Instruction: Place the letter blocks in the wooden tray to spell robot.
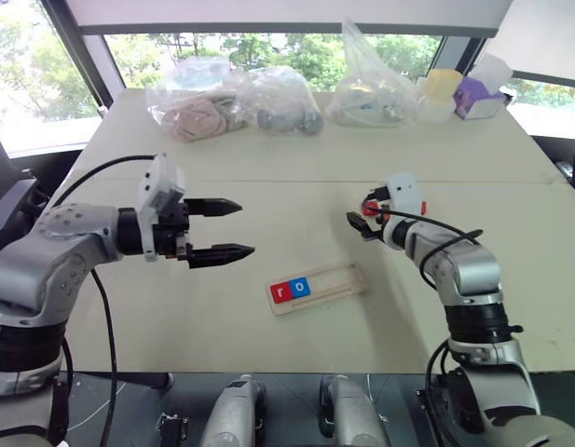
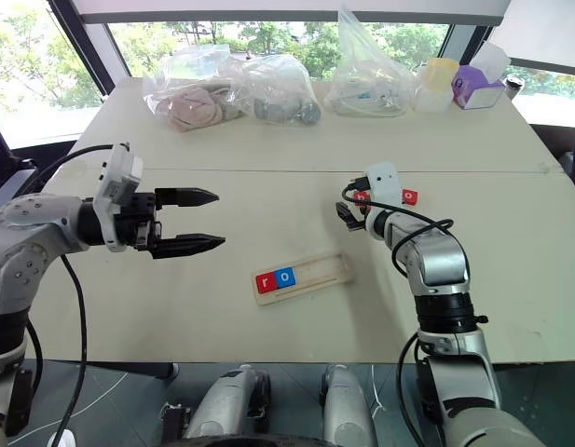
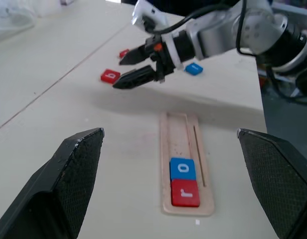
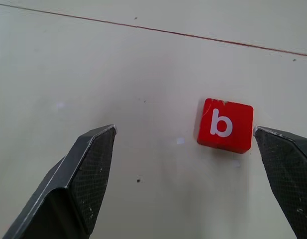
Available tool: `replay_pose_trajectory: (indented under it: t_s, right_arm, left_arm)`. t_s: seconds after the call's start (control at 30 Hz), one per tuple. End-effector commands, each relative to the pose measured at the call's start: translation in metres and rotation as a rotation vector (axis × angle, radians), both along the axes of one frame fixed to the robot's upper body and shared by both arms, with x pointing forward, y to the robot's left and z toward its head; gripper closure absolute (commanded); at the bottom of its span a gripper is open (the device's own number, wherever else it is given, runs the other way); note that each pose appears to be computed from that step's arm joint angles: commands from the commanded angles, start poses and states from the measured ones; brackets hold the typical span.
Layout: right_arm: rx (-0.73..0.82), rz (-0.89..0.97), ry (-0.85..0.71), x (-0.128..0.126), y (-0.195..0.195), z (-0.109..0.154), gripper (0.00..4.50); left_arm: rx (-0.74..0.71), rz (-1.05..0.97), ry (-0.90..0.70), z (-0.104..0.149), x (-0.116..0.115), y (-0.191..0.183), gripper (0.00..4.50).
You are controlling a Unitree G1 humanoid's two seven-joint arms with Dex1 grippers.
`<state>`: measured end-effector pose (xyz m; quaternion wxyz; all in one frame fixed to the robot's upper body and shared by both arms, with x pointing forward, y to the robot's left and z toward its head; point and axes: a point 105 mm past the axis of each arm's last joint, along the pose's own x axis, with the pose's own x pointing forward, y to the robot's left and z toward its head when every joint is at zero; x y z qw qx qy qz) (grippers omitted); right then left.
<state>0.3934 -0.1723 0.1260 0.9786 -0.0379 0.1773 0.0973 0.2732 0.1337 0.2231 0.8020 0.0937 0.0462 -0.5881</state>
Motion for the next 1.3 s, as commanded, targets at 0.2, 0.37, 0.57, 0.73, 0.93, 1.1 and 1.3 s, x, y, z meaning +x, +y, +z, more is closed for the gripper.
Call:
replay_pose_trajectory:
  t_s: [0.2,0.37,0.57,0.73,0.93,1.1,1.3]
  right_arm:
    - [0.018,-0.161,-0.002,0.015,-0.013,-0.005,0.00]
    - [0.068,-0.169,0.016,0.023,-0.001,-0.010,0.00]
    - [0.075,-0.157,0.026,0.028,0.010,-0.014,0.00]
    - [0.041,-0.138,0.031,0.031,0.016,-0.019,0.00]
    - [-0.050,-0.107,0.012,0.035,0.017,-0.022,2.36]
    - [-0.043,-0.100,0.017,0.033,0.016,-0.021,3.29]
    - [-0.060,-0.125,-0.002,-0.003,-0.010,-0.004,3.29]
  left_arm:
    - [0.022,-0.018,-0.031,0.001,-0.009,-0.006,0.03]
    - [0.043,-0.028,-0.026,-0.002,-0.011,-0.006,0.03]
    - [0.058,-0.031,-0.027,-0.005,-0.011,-0.005,0.03]
    - [0.058,-0.032,-0.030,-0.006,-0.010,-0.007,0.03]
    - [0.070,-0.029,-0.028,-0.013,-0.011,-0.008,0.00]
    - [0.067,-0.028,-0.025,-0.016,-0.011,-0.009,0.00]
    - [0.062,-0.043,-0.012,-0.020,-0.013,-0.015,0.00]
